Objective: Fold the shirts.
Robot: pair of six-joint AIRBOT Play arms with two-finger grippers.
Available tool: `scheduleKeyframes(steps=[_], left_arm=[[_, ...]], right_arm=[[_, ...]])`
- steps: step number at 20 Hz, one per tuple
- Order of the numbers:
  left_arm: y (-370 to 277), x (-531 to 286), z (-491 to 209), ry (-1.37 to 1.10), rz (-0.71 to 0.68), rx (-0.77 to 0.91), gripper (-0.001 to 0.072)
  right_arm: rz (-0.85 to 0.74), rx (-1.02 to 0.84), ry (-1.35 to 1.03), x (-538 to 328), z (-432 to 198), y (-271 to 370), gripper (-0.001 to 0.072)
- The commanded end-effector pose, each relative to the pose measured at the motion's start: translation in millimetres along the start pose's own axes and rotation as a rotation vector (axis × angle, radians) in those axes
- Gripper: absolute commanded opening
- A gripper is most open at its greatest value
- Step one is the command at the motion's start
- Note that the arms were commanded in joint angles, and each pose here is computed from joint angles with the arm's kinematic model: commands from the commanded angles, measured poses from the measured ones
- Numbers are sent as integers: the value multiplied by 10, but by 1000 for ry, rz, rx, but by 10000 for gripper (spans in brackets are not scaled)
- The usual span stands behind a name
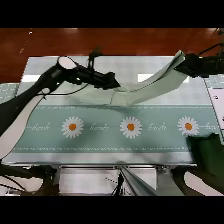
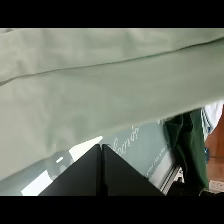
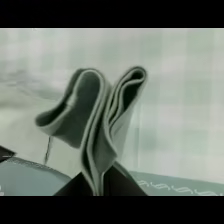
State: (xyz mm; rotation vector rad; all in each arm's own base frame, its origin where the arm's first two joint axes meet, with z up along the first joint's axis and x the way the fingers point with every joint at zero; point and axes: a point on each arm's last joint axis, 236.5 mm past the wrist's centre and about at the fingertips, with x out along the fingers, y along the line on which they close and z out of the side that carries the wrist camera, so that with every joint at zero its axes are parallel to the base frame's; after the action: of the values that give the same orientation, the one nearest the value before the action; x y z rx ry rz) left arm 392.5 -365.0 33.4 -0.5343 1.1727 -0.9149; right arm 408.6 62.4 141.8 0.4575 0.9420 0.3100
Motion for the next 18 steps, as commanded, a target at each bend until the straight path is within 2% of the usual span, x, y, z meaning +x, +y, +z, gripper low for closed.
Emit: scheduleKeyframes(steps=[1, 9, 12, 15, 18], left_arm=[[-132, 416, -189, 14, 11, 4, 24], [-205, 1091, -754, 116, 15, -74, 24], [-346, 1312, -876, 114, -38, -108, 24], [-205, 1092, -598, 75, -48, -122, 22], [-20, 405, -47, -16, -49, -93, 21]], right_arm=[[-46, -39, 0, -282, -138, 142, 29], [-55, -70, -77, -947, -349, 474, 28], [-69, -73, -86, -1053, -405, 490, 28], [-144, -89, -83, -1076, -410, 316, 28], [-146, -111, -117, -1057, -309, 305, 28]])
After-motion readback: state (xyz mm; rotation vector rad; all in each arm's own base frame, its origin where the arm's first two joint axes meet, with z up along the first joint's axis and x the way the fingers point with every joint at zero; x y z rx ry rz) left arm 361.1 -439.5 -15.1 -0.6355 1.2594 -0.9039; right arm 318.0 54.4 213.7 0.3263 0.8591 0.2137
